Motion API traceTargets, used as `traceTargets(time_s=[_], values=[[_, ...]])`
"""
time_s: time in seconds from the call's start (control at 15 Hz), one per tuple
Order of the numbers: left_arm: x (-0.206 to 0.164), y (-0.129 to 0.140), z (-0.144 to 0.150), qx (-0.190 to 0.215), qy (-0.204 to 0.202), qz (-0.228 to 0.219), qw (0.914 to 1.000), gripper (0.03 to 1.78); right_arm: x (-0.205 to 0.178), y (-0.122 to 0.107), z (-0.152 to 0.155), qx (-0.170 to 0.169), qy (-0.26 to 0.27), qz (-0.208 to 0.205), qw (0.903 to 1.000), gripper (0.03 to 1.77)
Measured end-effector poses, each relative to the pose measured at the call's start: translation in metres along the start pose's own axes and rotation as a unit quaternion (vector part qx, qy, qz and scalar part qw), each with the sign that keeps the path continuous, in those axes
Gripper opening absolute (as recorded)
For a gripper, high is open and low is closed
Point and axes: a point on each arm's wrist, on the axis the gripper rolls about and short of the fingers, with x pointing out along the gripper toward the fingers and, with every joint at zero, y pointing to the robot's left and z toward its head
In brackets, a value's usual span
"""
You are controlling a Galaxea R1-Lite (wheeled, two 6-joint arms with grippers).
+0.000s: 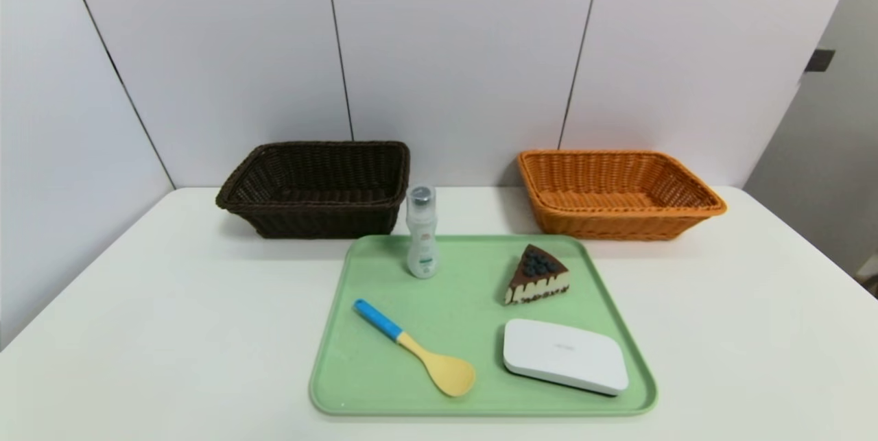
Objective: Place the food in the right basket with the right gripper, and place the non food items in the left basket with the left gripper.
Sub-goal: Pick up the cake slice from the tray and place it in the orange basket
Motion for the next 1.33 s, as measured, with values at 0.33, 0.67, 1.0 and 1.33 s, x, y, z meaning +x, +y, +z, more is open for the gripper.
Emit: traceTargets(time_s=[0.33, 0.67, 1.0, 1.33], values=[[0.000, 0.000, 0.000, 0.000, 0.000, 0.000, 1.0000, 1.69, 0.000, 0.000, 0.000, -0.003, -0.001, 0.001, 1.0000, 1.70], [-0.001, 0.000, 0.004, 0.008, -0.006, -0.002, 0.9999, 1.69, -0.001, 0.000, 0.004, -0.010, -0.004, 0.004, 0.9999, 1.70], [-0.022, -0.001, 0.085, 0.009, -0.048, -0.019, 0.9987, 1.69, -0.032, 0.002, 0.085, -0.017, -0.023, 0.026, 0.9992, 1.70], [0.001, -0.001, 0.198, 0.010, -0.049, -0.041, 0.9979, 1.69, -0.023, 0.004, 0.203, -0.015, -0.017, 0.035, 0.9991, 1.70]])
